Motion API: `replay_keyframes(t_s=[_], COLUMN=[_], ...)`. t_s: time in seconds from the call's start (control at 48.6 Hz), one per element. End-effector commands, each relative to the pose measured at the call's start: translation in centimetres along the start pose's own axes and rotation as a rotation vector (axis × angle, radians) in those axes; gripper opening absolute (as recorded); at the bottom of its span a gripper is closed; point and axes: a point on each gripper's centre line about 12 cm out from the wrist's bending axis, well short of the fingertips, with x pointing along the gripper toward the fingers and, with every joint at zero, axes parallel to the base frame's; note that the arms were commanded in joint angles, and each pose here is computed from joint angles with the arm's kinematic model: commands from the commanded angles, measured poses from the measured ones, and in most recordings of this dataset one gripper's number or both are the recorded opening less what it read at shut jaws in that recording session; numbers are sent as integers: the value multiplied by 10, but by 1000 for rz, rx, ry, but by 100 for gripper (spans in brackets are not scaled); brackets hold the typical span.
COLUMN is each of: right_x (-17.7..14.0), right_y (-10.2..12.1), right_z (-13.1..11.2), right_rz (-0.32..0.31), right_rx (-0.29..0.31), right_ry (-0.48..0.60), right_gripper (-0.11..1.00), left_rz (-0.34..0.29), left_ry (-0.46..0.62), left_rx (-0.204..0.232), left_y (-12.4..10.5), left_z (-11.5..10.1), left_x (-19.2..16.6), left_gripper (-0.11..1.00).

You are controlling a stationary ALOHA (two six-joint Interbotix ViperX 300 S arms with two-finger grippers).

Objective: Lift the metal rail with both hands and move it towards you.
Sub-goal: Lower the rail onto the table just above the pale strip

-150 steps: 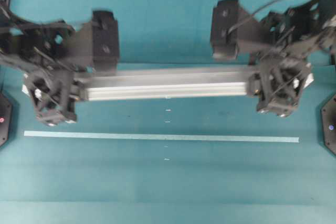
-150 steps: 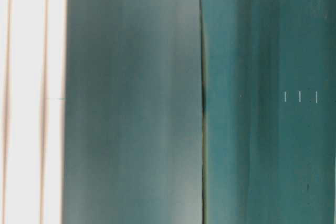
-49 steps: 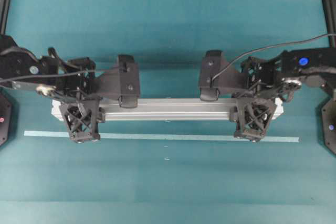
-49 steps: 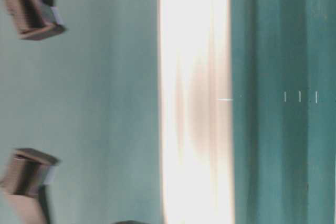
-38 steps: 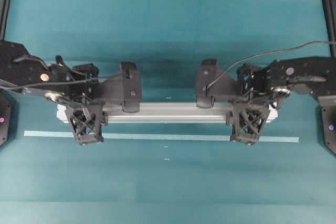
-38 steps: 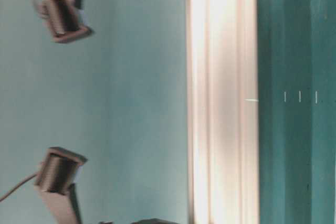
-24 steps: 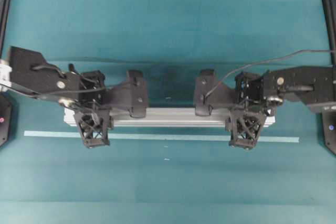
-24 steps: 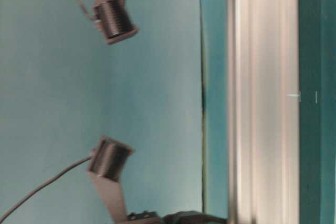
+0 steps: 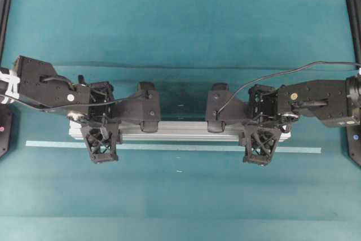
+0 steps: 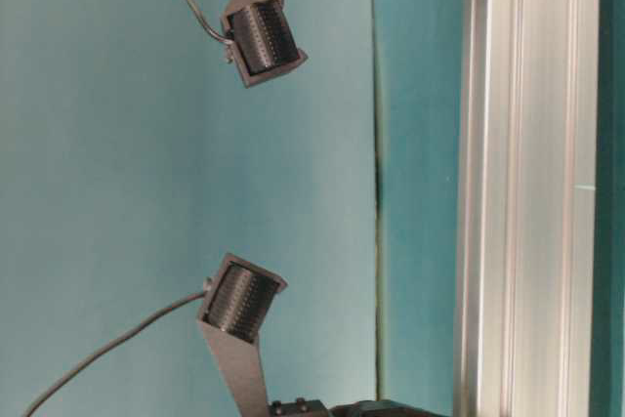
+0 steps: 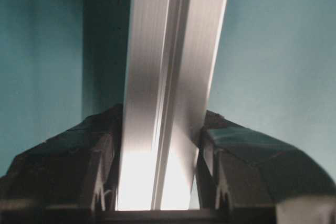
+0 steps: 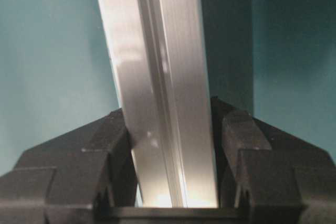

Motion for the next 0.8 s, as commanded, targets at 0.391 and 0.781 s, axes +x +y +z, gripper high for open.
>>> replay_keyframes(t_s=[0.391, 0.781], right_x=[5, 8], right_y=[11, 13], right_z=[2, 2], right_rz=[10, 10], right_rx=[-21, -28], right_ry=[-3, -10], right_gripper=[42, 42], left_rz=[-8, -16], left_ry=[-33, -61], left_rx=[-58, -84], left_y=[-1, -3], left_z=[7, 10], left_x=[-3, -1], left_gripper=[30, 30])
